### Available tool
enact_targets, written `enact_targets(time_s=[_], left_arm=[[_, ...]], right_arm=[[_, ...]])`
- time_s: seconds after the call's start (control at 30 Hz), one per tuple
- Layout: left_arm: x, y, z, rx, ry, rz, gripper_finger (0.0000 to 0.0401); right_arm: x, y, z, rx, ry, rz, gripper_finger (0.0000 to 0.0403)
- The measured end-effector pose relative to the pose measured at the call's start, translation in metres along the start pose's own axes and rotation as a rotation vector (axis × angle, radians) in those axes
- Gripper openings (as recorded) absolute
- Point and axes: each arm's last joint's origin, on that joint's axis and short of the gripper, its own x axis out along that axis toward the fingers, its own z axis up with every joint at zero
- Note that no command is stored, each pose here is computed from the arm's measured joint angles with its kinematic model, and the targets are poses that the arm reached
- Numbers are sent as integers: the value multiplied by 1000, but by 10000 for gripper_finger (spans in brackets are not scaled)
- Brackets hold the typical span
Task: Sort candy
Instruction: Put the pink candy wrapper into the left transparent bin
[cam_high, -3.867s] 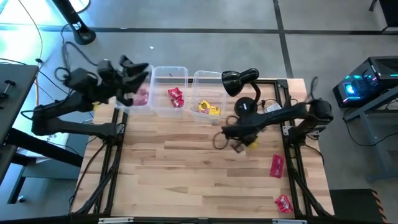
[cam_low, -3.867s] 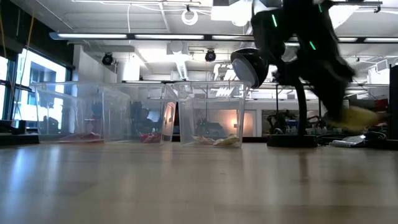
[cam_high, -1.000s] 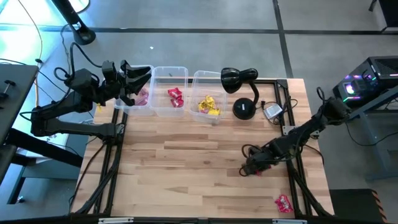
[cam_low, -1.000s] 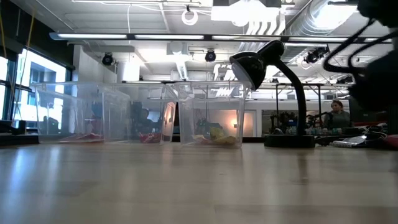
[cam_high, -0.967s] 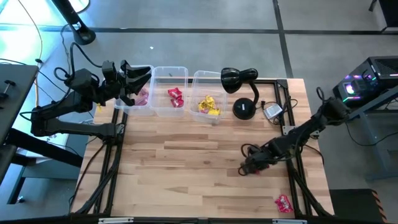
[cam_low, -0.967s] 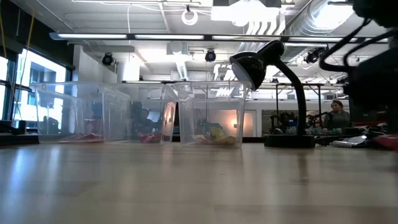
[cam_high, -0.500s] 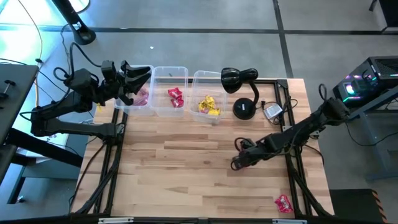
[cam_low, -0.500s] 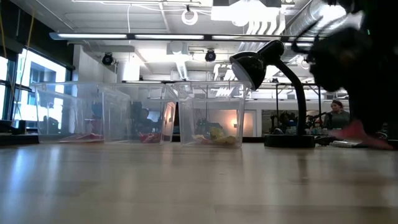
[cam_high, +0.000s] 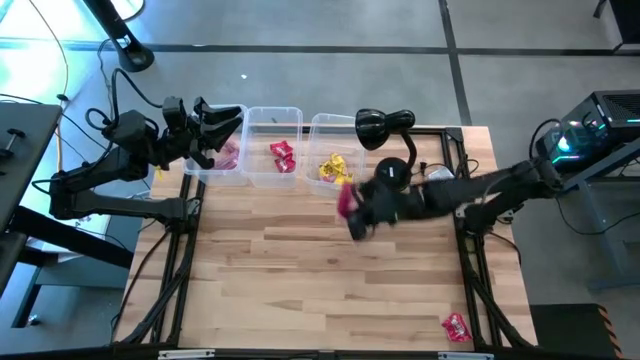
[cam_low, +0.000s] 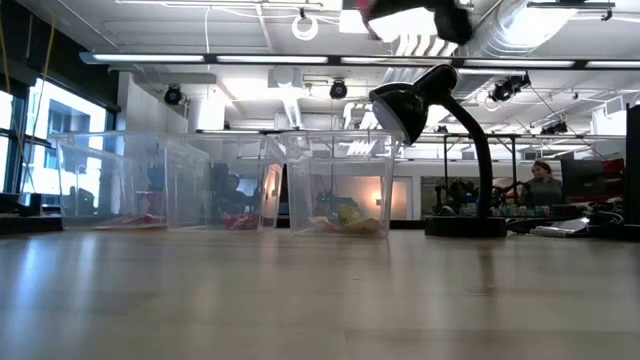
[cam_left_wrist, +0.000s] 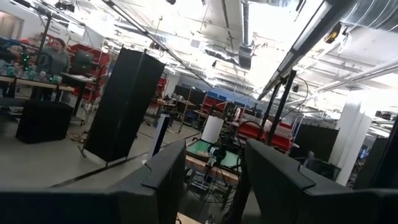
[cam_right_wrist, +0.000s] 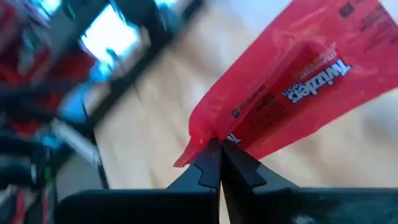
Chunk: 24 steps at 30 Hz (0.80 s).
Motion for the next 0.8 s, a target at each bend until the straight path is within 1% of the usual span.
enact_targets(time_s=[0.1, 0.2, 0.33, 0.5, 0.63, 0.8], left_arm=[[2, 0, 0, -20, -4, -1, 161], [5, -1, 0, -52, -16, -21, 161], [4, -4, 2, -84, -29, -90, 161], [4, -7, 8, -90, -76, -160, 161], [2, -11, 17, -132, -158, -235, 161], [-4, -16, 33, -183, -294, -368, 161]], right_arm=[[9, -8, 43, -23, -175, 59, 0], [26, -19, 78, -39, -274, 117, 0], [58, -26, 107, -77, -294, 191, 0], [104, -16, 145, -140, -283, 279, 0], [142, -6, 175, -162, -317, 321, 0], [183, 0, 209, -178, -359, 423, 0]])
